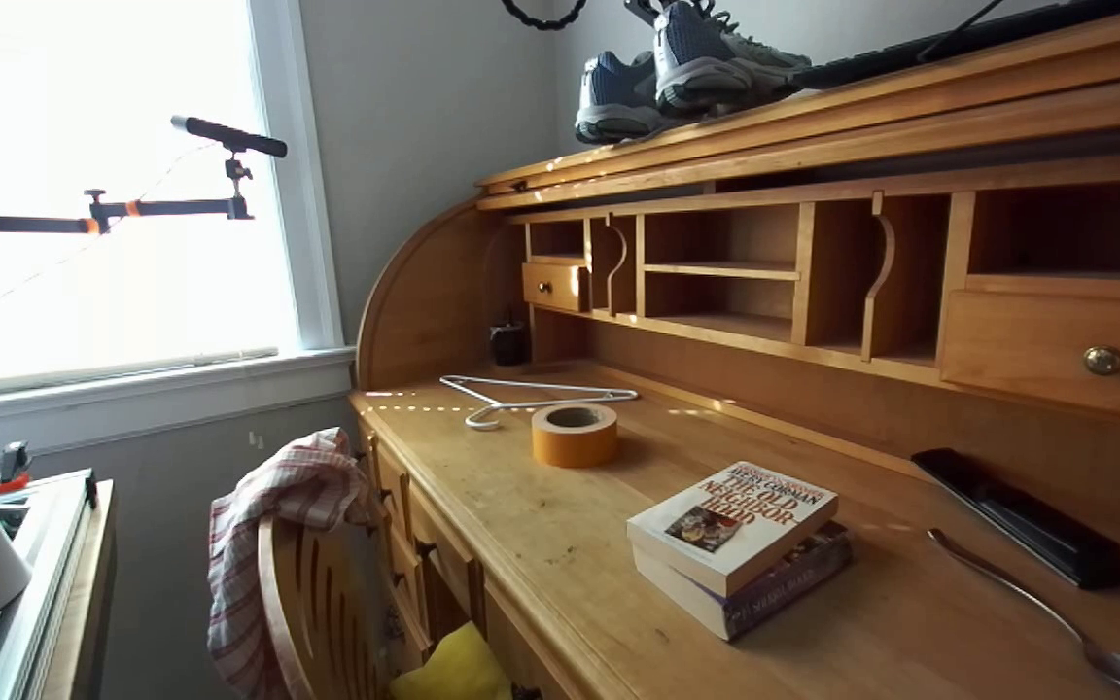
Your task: Move the right sneaker closer to the left one
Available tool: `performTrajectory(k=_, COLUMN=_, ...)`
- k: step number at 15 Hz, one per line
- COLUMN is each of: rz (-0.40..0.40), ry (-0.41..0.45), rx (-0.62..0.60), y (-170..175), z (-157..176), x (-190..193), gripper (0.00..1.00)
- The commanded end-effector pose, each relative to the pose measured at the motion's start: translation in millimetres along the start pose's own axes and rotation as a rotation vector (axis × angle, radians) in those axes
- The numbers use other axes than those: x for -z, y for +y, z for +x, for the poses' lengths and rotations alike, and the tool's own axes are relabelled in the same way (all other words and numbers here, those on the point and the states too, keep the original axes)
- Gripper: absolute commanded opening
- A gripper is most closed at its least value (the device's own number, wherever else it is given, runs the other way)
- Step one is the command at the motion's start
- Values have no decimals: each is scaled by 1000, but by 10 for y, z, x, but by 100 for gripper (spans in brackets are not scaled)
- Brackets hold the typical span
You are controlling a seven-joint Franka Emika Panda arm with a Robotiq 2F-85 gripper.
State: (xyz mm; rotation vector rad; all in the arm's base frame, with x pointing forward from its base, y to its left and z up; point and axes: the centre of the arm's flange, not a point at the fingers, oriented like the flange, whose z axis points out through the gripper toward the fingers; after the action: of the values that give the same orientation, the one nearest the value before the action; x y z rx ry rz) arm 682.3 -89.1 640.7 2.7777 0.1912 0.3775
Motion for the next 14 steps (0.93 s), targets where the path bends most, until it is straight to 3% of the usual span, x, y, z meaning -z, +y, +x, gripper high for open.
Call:
performTrajectory(k=1, rz=34, ry=14, rx=-16, y=32, z=195, x=75, gripper=16)
performTrajectory(k=2, rz=37, ry=17, rx=-16, y=20, z=209, x=56, gripper=49)
performTrajectory(k=4, rz=37, ry=20, rx=-22, y=11, z=231, x=34, gripper=55)
performTrajectory(k=10, rz=31, ry=41, rx=-44, y=5, z=165, x=164, gripper=99)
performTrajectory(k=14, rz=60, ry=29, rx=-94, y=-49, z=-21, x=318, gripper=100)
